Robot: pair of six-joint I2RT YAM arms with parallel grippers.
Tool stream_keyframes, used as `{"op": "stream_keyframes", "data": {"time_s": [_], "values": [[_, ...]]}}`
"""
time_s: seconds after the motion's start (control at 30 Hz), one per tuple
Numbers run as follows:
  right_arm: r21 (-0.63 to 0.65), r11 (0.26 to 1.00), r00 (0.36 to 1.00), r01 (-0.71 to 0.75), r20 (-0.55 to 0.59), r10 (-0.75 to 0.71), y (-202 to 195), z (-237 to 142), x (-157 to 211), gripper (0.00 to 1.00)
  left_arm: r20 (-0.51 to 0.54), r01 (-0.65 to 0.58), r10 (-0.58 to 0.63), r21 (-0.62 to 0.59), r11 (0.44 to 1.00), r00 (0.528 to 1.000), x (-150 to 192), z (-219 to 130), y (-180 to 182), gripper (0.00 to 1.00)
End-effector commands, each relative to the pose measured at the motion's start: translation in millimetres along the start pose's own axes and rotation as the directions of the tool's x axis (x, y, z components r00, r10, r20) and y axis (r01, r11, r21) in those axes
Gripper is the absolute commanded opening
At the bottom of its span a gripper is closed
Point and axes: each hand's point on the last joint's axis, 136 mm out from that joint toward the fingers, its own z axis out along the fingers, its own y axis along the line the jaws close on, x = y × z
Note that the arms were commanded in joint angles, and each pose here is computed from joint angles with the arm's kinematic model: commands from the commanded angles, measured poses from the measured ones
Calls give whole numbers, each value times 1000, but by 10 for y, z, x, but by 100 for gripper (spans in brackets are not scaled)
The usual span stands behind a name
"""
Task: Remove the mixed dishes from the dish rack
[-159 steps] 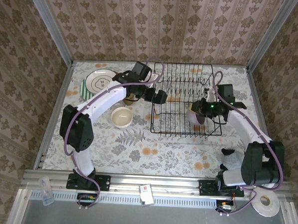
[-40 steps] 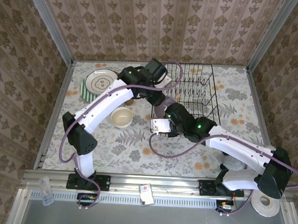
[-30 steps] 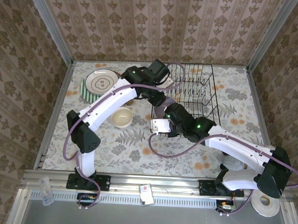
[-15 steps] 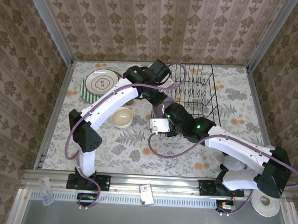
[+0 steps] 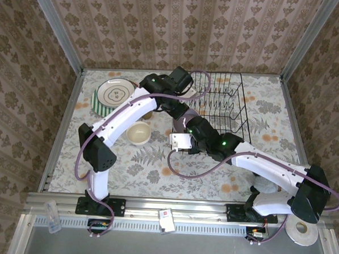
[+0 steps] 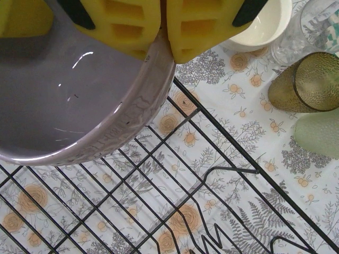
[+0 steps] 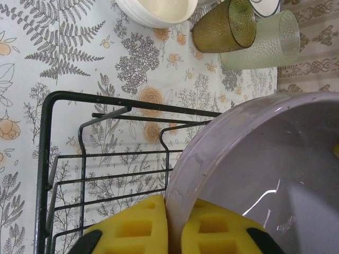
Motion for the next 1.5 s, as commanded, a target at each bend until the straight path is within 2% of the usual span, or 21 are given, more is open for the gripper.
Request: {"op": "stream_keyframes", "data": {"time_s": [0.0, 0.13, 0.43, 0.57, 0.63, 0.9, 1.03, 1.1, 1.3, 1.47], "values": [[18, 997, 997, -71, 15, 71, -72, 18, 2, 21, 56, 77, -75, -29, 997, 996, -164, -66, 156, 0], [-10, 994, 994, -107, 16, 107, -45, 24, 36, 35, 55, 83, -81, -33, 996, 995, -192, -26, 165, 0], [-69, 983, 982, -173, 71, 177, 48, -55, -7, 76, 69, 128, -124, -50, 991, 990, -288, 20, 300, 0], [-52, 978, 971, -204, 115, 208, 23, -129, -36, 88, 87, 165, -161, -46, 985, 983, -343, -3, 411, 0], [-41, 974, 965, -222, 136, 225, -4, -183, -54, 100, 97, 188, -183, -44, 981, 978, -367, -18, 480, 0], [14, 935, 910, -354, 234, 341, -169, -385, -31, 100, 136, 275, -268, -37, 961, 954, -351, -189, 779, 0], [43, 887, 857, -461, 282, 431, -319, -483, 27, 100, 171, 335, -325, -35, 941, 930, -238, -376, 965, 0], [63, 842, 811, -535, 318, 492, -453, -555, 60, 100, 192, 372, -360, -33, 928, 913, -141, -496, 1065, 0], [35, 619, 582, -784, 388, 715, -780, -743, 216, 100, 223, 494, -474, -40, 869, 852, 377, -785, 1344, 0], [41, 466, 446, -884, 371, 814, -859, -692, 344, 100, 226, 633, -608, -56, 772, 761, 977, -865, 1593, 0]]}}
